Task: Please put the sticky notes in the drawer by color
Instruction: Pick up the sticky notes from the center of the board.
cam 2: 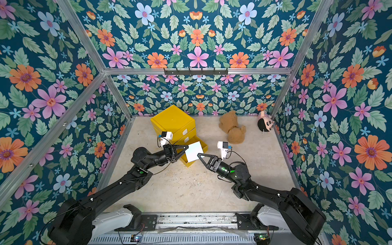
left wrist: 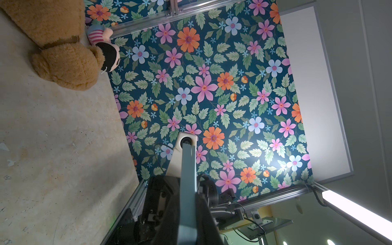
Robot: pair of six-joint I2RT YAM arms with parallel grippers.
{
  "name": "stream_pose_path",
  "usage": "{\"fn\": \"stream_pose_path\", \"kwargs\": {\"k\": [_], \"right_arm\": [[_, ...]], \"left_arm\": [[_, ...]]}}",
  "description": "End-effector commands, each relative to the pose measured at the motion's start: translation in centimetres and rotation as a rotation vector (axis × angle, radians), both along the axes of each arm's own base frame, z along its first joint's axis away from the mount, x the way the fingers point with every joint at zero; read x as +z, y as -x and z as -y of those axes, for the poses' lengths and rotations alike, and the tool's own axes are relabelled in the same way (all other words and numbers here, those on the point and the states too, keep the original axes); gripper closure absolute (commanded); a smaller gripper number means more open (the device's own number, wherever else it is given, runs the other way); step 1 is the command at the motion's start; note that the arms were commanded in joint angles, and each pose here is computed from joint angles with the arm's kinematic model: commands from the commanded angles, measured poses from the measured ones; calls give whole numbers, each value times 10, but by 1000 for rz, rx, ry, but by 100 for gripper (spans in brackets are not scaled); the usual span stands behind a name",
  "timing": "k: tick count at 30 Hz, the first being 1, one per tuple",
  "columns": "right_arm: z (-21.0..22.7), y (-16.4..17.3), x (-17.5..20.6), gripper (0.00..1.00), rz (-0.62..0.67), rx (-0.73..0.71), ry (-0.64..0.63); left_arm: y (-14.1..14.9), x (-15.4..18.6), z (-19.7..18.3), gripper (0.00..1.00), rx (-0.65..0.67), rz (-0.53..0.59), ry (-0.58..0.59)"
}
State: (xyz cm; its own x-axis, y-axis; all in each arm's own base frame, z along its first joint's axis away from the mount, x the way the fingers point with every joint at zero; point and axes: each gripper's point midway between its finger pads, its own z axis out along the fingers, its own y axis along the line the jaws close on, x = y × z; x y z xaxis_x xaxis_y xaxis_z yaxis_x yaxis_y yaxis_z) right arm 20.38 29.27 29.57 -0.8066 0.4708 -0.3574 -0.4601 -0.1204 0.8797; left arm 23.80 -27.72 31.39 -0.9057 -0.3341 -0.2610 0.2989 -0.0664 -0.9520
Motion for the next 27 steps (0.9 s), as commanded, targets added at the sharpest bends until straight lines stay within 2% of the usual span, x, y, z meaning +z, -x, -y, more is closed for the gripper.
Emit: {"fn": "stream_pose_path", "kwargs": {"k": [1, 2, 3, 5, 7, 10, 14, 16, 18, 21, 27], "right_arm": [[2, -5, -2, 94, 11, -40, 16], [3, -5, -2, 96, 10, -42, 17], [3, -6, -3, 98, 8, -47, 20], [5, -8, -5, 100, -5, -64, 26], [7, -13, -11, 100, -28, -100, 50], [15, -30, -32, 100, -100, -193, 133], [31, -52, -58, 100, -201, -301, 227], [34, -61, -70, 100, -247, -331, 292], [34, -71, -84, 100, -296, -347, 376], [26, -80, -94, 100, -332, -338, 426], [-3, -102, -103, 100, -373, -285, 491]], "left_arm": [[3, 3, 0, 100, -3, 45, -15], [2, 1, 0, 98, 5, 47, -27], [0, -1, -1, 85, 15, 49, -39], [-4, -4, -3, 46, 50, 65, -79], [-8, -4, -7, 23, 88, 98, -128], [-16, -11, -17, 3, 181, 181, -281], [-27, -33, -47, 0, 337, 321, -566], [-26, -42, -59, 0, 370, 403, -671], [-22, -46, -68, 0, 390, 496, -735], [-18, -52, -82, 0, 436, 586, -812], [-15, -70, -109, 0, 486, 618, -988]]}}
